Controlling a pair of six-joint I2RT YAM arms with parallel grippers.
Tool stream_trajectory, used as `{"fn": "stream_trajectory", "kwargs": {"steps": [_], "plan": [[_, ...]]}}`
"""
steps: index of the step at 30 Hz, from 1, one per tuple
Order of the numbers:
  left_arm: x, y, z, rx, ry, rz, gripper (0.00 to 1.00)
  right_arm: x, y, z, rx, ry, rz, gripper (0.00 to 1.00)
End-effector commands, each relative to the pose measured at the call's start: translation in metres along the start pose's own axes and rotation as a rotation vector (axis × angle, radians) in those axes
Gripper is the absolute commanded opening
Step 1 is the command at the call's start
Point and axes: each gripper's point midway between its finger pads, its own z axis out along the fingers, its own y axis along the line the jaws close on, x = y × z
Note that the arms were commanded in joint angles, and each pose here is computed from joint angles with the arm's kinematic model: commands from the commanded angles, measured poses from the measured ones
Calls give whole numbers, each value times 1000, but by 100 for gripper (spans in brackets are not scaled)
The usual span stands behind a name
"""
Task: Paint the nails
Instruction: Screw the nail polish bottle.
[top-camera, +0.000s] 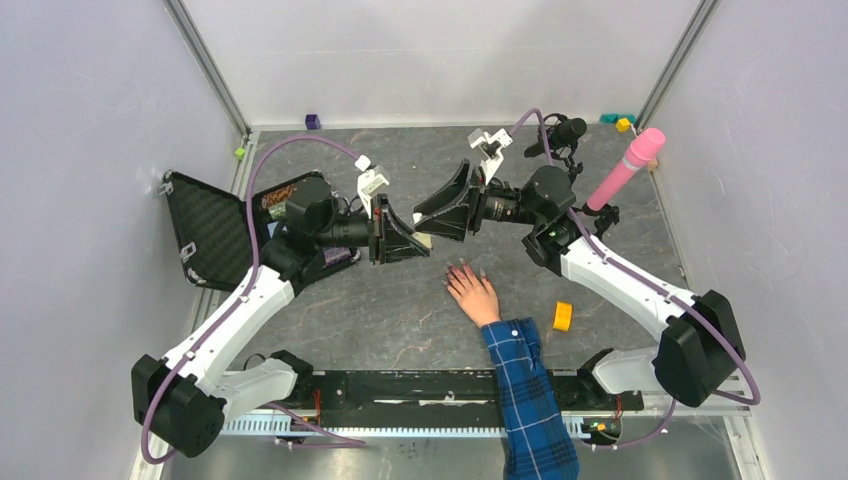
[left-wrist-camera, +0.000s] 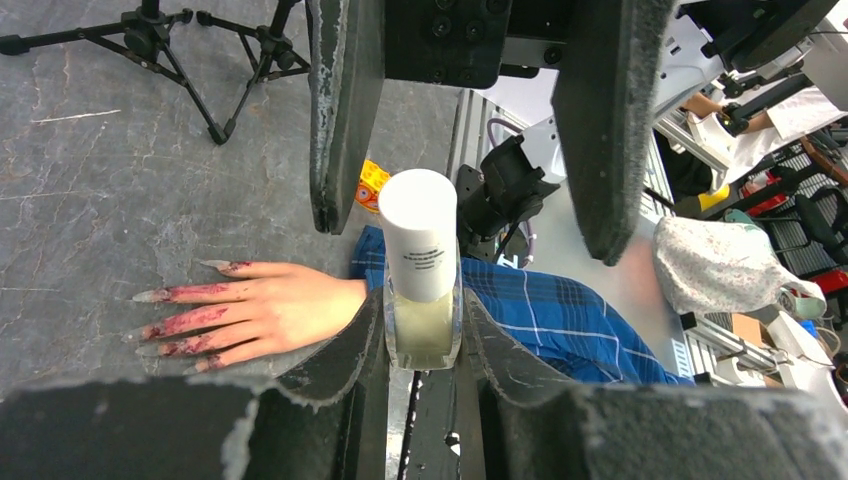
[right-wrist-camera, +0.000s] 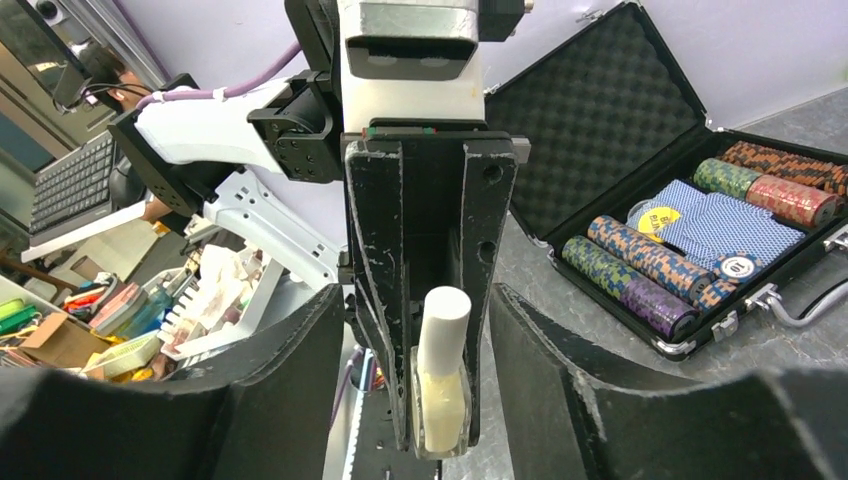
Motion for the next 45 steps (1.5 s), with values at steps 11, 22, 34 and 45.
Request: {"fn": "stream_trajectory", "kwargs": {"steps": [11,22,34,45], "plan": [[-2,-12,0,46,2,73,2,-10,-4,10,15,24,-56,46],[-6,-5,-1,-11,-19,88,2,6,-8,6,23,101,-45,18],[-10,14,-9,-164,-42,111,2,41,-32,-4,183,195,-55,0],[-18,32,-16,-297,-98,114,2,82,-58,-17,446,257,-49,0]]}}
